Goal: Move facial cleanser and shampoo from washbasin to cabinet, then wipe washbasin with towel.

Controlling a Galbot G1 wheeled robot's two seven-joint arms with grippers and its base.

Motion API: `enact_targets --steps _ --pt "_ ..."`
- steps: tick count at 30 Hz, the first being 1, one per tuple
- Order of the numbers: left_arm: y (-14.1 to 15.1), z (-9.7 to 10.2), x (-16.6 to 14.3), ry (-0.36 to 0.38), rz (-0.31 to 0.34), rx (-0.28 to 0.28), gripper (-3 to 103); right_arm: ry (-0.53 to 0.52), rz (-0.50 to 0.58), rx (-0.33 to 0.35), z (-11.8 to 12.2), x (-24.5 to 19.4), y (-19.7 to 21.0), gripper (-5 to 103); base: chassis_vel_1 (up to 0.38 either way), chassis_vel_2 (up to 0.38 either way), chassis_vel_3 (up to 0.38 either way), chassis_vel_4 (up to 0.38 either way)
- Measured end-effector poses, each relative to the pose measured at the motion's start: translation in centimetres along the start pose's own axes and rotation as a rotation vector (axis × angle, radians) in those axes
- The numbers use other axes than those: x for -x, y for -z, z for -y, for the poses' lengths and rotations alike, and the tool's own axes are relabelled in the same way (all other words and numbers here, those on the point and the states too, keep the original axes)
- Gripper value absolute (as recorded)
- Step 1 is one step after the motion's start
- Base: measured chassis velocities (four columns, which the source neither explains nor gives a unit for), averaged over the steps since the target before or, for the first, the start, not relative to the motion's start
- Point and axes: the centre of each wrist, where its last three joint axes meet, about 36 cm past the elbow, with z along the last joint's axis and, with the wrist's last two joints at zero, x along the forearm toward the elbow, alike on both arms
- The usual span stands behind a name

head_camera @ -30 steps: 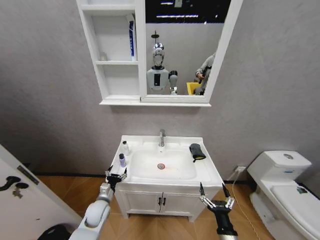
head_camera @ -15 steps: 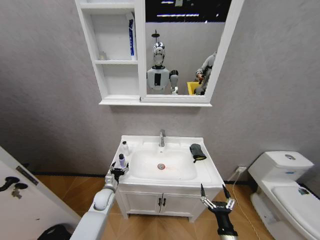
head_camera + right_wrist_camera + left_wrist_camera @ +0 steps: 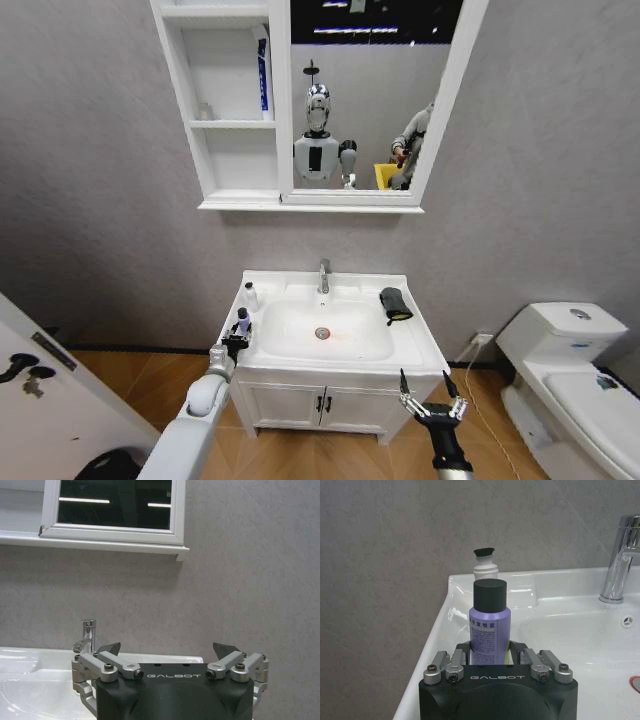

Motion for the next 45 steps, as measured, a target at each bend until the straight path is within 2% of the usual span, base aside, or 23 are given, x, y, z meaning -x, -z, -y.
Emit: enact_targets --steps 4,8,11,12,15,16,17,18,19,21,22,23,25,28,30,31,33,34,36,37,39,40,45 --pt "0.1 0.1 -0.2 0.0 0.005 0.001 41 -0.003 -0.001 -0.001 0.1 0.0 -0.1 100 0.0 0.0 0.0 0.0" --pt "2.0 -0.8 -1.3 0.002 0.04 0.034 41 -0.011 0.001 0.001 0.3 -0.1 -0.3 100 0.0 0.0 0.0 0.0" --pt "7.2 -2.2 -3.4 -0.041 0.148 0.078 41 -0.015 0.0 0.002 0.5 -0.3 -0.7 100 0.0 0.0 0.0 0.0" --pt "7.2 -2.2 -3.4 -0.041 0.148 0.078 41 -0.015 0.0 0.002 0.5 -0.3 -0.7 100 0.0 0.0 0.0 0.0" --pt "13.1 -3.1 -5.4 -0.092 0.245 0.111 41 -0.018 0.002 0.008 0.5 -0.2 -0.9 100 0.0 0.0 0.0 0.0" --pt "15.2 -3.5 -6.0 -0.101 0.266 0.111 41 -0.018 0.002 0.009 0.4 -0.1 -1.0 100 0.0 0.0 0.0 0.0" --pt "15.2 -3.5 -6.0 -0.101 0.266 0.111 41 -0.018 0.002 0.009 0.4 -0.1 -1.0 100 0.0 0.0 0.0 0.0" --pt "17.9 -3.9 -6.7 -0.114 0.28 0.098 41 -0.018 0.004 0.011 0.4 -0.1 -1.1 100 0.0 0.0 0.0 0.0" --pt "17.9 -3.9 -6.7 -0.114 0.28 0.098 41 -0.018 0.004 0.011 0.4 -0.1 -1.1 100 0.0 0.0 0.0 0.0" --pt "26.1 -5.4 -8.6 -0.151 0.277 0.078 41 -0.017 0.009 0.015 0.2 -0.2 -1.1 100 0.0 0.0 0.0 0.0" --pt "28.5 -5.8 -9.1 -0.17 0.263 0.076 41 -0.017 0.012 0.015 0.2 -0.3 -1.1 100 0.0 0.0 0.0 0.0" --pt "28.5 -5.8 -9.1 -0.17 0.263 0.076 41 -0.017 0.012 0.015 0.2 -0.3 -1.1 100 0.0 0.0 0.0 0.0" --pt "33.1 -6.8 -9.9 -0.224 0.196 0.065 41 -0.016 0.016 0.013 0.3 -0.6 -1.2 100 0.0 0.0 0.0 0.0" --pt "34.7 -7.2 -9.9 -0.231 0.184 0.073 41 -0.017 0.016 0.012 0.3 -0.8 -1.2 100 0.0 0.0 0.0 0.0" --pt "39.9 -8.4 -9.2 -0.239 0.168 0.09 41 -0.019 0.017 0.01 0.4 -1.2 -1.4 100 0.0 0.0 0.0 0.0" --pt "39.9 -8.4 -9.2 -0.239 0.168 0.09 41 -0.019 0.017 0.01 0.4 -1.2 -1.4 100 0.0 0.0 0.0 0.0" --pt "42.9 -8.6 -7.5 -0.229 0.151 0.076 41 -0.022 0.017 0.01 0.4 -1.4 -1.5 100 0.0 0.0 0.0 0.0" --pt "42.9 -8.6 -7.5 -0.229 0.151 0.076 41 -0.022 0.017 0.01 0.4 -1.4 -1.5 100 0.0 0.0 0.0 0.0" --pt "45.4 -8.7 -5.6 -0.203 0.145 0.057 41 -0.024 0.017 0.011 0.4 -1.4 -1.5 100 0.0 0.0 0.0 0.0" --pt "45.4 -8.7 -5.6 -0.203 0.145 0.057 41 -0.024 0.017 0.011 0.4 -1.4 -1.5 100 0.0 0.0 0.0 0.0" --pt "47.9 -9.1 -2.8 -0.162 0.141 0.041 41 -0.029 0.021 0.012 0.5 -1.2 -1.6 100 0.0 0.0 0.0 0.0" --pt "47.9 -9.1 -2.8 -0.162 0.141 0.041 41 -0.029 0.021 0.012 0.5 -1.2 -1.6 100 0.0 0.0 0.0 0.0" --pt "49.5 -8.7 1.0 -0.122 0.124 0.037 41 -0.043 0.019 0.015 0.7 -1.0 -1.9 100 0.0 0.0 0.0 0.0"
